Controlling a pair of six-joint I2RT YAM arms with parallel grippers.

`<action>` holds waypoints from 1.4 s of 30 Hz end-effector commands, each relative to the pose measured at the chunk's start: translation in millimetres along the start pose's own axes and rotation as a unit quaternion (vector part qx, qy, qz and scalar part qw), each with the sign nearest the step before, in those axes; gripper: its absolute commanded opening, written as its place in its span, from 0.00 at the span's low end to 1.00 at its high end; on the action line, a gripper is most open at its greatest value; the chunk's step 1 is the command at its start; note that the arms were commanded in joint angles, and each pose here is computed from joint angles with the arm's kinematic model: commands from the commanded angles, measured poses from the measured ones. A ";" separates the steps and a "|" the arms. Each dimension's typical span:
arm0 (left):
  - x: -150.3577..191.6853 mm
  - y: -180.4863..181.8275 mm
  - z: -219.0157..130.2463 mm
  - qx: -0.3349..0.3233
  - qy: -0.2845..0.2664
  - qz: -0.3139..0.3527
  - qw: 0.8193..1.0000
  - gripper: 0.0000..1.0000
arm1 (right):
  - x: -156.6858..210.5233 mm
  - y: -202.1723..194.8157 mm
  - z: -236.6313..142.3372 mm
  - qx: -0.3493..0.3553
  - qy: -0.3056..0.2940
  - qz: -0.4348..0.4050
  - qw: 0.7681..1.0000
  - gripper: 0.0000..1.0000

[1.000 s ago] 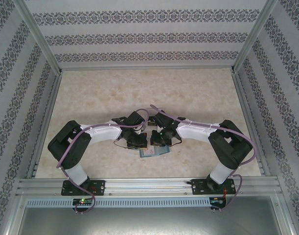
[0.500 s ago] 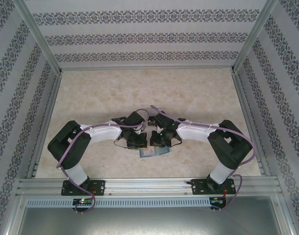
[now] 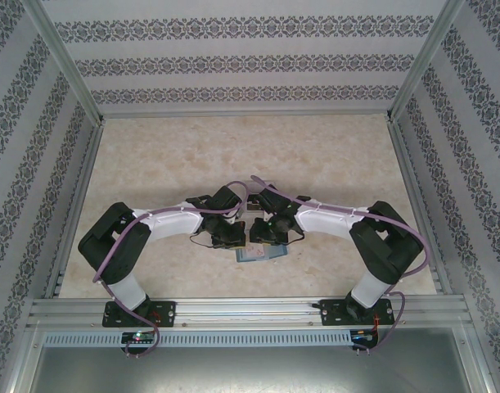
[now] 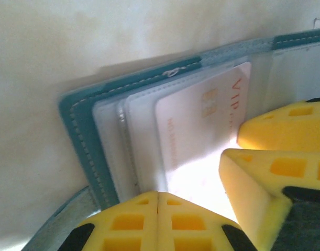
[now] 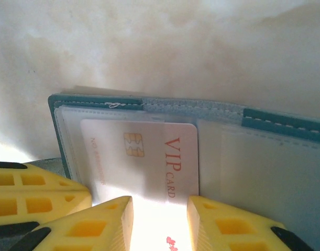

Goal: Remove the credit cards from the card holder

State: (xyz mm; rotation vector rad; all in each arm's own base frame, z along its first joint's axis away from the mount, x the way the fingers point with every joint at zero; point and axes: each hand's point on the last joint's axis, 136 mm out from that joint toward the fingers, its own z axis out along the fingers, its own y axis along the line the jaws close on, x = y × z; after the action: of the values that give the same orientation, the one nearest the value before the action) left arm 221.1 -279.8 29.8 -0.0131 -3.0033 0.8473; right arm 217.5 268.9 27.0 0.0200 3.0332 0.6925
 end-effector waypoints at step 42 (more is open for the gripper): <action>8.8 17.4 17.2 -0.086 0.038 0.008 0.996 0.00 | 4.4 -13.2 3.4 -0.025 0.013 0.019 0.999 0.31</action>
State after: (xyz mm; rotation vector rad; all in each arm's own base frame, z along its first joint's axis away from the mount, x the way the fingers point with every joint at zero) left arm 224.2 -290.6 26.1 -0.0611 -3.0094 0.7418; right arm 217.0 256.9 22.4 0.0642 3.0339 0.7253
